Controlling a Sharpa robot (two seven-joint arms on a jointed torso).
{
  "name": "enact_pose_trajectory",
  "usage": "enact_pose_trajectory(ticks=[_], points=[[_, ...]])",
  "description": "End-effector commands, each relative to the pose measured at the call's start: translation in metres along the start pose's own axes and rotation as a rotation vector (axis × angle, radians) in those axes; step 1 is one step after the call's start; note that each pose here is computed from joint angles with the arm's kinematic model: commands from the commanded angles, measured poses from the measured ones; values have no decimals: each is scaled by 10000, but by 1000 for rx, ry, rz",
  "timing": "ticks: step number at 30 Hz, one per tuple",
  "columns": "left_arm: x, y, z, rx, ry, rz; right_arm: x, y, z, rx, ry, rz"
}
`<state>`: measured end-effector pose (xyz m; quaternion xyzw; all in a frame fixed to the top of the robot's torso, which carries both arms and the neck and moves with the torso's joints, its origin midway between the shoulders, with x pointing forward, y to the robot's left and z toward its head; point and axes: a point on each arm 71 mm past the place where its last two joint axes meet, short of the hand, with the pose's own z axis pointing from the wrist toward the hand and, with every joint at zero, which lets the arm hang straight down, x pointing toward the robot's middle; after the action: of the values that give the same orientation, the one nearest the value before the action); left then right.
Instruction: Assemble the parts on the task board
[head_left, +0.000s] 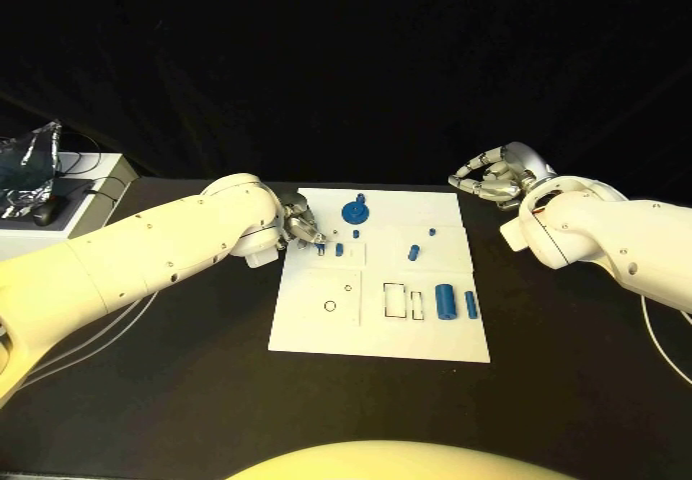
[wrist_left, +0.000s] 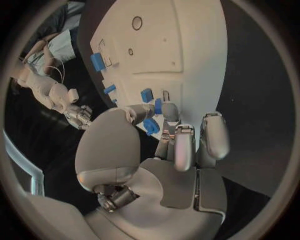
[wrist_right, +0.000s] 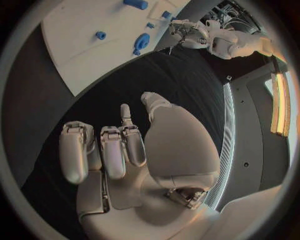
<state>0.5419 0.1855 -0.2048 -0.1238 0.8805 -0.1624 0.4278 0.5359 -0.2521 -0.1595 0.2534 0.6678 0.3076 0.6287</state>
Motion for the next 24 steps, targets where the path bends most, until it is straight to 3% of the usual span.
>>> enact_pose_trajectory(ticks=[1, 24], points=[[2, -33, -1, 11, -20, 31, 13, 16, -1, -19, 13, -15], [88, -42, 43, 4, 19, 105, 13, 17, -4, -20, 15, -16]])
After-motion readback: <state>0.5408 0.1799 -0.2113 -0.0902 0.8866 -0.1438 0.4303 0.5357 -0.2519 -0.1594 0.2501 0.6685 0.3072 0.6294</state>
